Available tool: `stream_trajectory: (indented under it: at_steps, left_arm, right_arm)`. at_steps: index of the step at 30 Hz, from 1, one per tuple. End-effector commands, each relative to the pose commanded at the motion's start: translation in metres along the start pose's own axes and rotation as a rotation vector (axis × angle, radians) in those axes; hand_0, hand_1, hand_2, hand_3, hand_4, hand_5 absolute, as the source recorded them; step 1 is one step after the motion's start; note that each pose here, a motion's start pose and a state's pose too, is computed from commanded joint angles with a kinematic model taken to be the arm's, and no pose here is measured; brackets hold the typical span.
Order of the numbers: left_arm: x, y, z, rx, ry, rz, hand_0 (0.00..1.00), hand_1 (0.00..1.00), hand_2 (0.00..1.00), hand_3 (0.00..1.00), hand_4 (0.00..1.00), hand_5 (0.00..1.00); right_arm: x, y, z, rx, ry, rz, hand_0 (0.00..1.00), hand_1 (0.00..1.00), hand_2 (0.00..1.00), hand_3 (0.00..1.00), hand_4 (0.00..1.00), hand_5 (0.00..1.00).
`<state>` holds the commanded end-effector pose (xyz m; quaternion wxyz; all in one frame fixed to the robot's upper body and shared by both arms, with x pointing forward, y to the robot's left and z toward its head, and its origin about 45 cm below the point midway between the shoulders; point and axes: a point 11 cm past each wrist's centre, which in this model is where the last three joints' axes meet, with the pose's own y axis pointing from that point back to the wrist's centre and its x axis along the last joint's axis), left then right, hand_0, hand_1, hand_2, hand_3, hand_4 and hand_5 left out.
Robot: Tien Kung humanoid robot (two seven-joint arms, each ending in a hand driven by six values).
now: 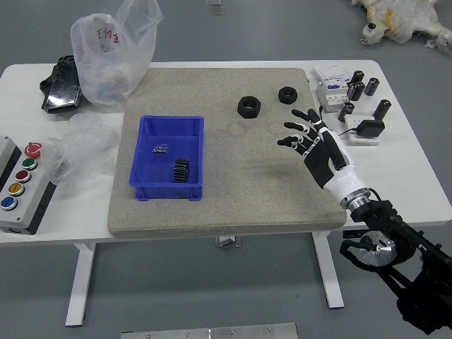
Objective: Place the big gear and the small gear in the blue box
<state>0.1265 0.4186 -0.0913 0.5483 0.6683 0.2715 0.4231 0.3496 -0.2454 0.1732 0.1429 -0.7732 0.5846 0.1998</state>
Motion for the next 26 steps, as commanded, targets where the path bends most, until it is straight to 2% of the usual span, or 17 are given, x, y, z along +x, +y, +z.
stream_trajectory:
  at_steps: [1,6,7,13,14,19,20,26]
  left_arm:
    - [0.0002,0.0000,-0.0004,0.001,0.000,0.000,0.708,0.330,0.406,0.666,0.694,0.486]
    - [-0.0011,-0.0003,-0.0013,0.002,0.002,-0.001,0.708,0.330,0.406,0.666,0.694,0.486]
    - [-0.0020,-0.0004,-0.0012,0.002,0.003,-0.002,0.707,0.350,0.407,0.666,0.695,0.487]
    - [-0.0069,-0.0010,-0.0007,0.001,0.006,-0.010,0.707,0.350,0.407,0.666,0.695,0.487]
    - [-0.0072,-0.0011,-0.0007,0.001,0.006,-0.010,0.706,0.375,0.416,0.667,0.695,0.488]
    - [-0.0069,-0.0011,-0.0006,-0.001,0.007,-0.008,0.706,0.375,0.416,0.667,0.695,0.488]
    - [-0.0068,-0.0011,-0.0005,-0.002,0.007,-0.008,0.707,0.404,0.436,0.667,0.695,0.490]
    - [-0.0078,-0.0012,-0.0005,-0.003,0.007,-0.009,0.707,0.404,0.436,0.667,0.695,0.490]
  right_arm:
    - [0.0007,0.0002,0.0003,-0.001,-0.013,0.005,0.480,0.302,0.248,0.607,0.907,0.726]
    - [0.0033,0.0004,-0.0004,0.006,-0.035,0.022,0.480,0.302,0.248,0.607,0.907,0.726]
    - [0.0037,0.0005,-0.0003,0.005,-0.032,0.024,0.503,0.257,0.197,0.392,0.984,0.806]
    - [0.0059,0.0013,0.0010,0.004,-0.023,0.035,0.503,0.257,0.197,0.392,0.984,0.806]
    - [0.0062,0.0014,0.0009,0.004,-0.022,0.035,0.502,0.240,0.177,0.263,0.998,0.825]
    - [0.0074,0.0014,-0.0003,0.005,-0.017,0.034,0.502,0.240,0.177,0.263,0.998,0.825]
    - [0.0074,0.0014,-0.0004,0.005,-0.017,0.033,0.437,0.219,0.167,0.206,0.998,0.854]
    - [0.0071,0.0015,0.0006,0.001,-0.018,0.031,0.437,0.219,0.167,0.206,0.998,0.854]
